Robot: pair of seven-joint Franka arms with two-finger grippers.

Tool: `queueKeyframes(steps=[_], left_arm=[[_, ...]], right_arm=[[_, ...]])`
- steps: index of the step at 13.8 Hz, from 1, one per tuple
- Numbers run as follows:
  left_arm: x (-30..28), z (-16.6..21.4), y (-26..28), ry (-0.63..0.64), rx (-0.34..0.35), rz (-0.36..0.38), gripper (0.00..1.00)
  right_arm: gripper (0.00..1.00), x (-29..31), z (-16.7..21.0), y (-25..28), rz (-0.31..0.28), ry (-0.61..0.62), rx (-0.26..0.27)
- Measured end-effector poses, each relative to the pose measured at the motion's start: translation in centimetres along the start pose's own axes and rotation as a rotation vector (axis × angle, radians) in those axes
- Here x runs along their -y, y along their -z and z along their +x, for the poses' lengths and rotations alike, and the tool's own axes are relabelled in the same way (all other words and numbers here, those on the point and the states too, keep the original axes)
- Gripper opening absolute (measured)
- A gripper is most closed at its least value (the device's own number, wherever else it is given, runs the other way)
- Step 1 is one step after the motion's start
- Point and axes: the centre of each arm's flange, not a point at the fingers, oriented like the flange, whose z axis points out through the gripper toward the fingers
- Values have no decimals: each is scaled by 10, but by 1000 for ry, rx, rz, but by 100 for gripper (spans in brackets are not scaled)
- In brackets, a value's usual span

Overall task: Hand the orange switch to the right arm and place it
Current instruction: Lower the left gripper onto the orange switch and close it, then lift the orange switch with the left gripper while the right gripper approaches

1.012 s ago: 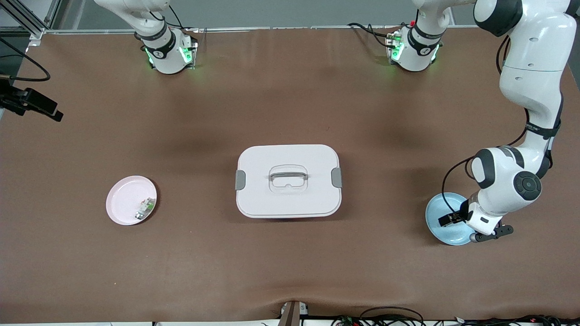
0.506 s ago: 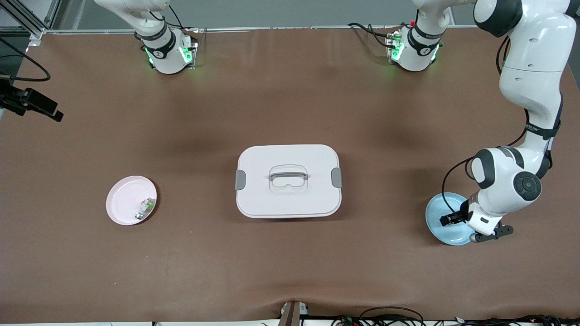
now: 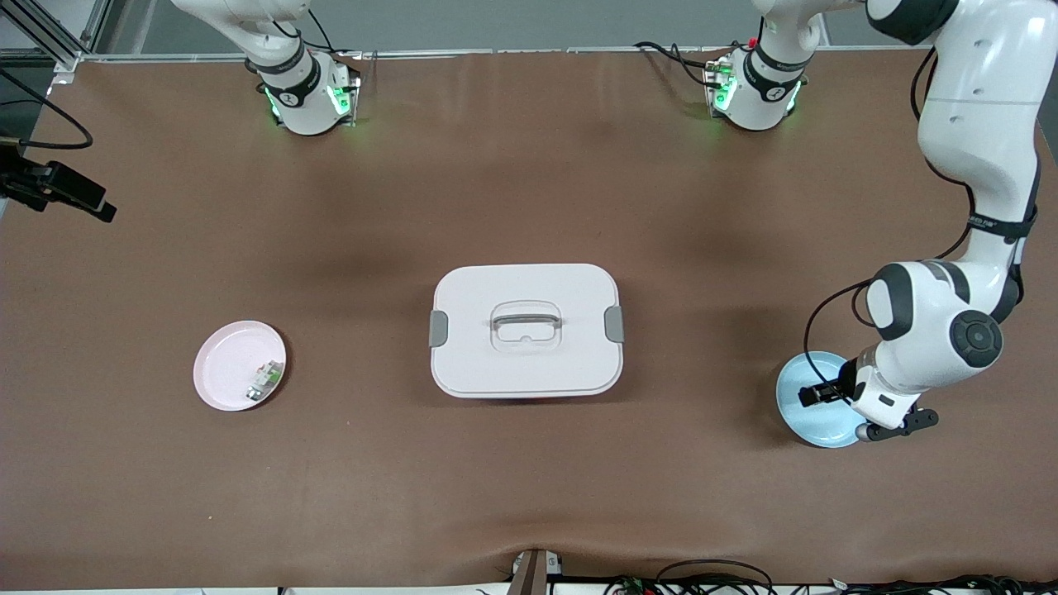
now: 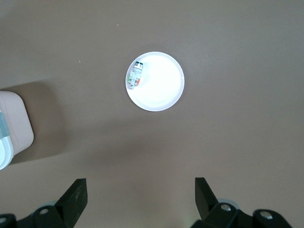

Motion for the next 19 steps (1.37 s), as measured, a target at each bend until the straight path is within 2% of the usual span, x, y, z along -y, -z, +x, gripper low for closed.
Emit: queueKeyframes(steps=[3,7,14,17,19], left_arm=[[-48,-17,49,60,40,-62,72],[-112,-48,85,268,130,-157,72],[-242,-111,162,617,264,-205,72],[-279,-134,186,772,368,-261,72],[-300,-146,199,884,443,-282,72]], right_arm=[[100,1,1,-2,0,1,4],[100,4,3,-6,-1,6,9],[100,16,9,-18,-3,28,28],[100,33,12,-29,-3,56,50],[100,63,10,-37,19,104,66]])
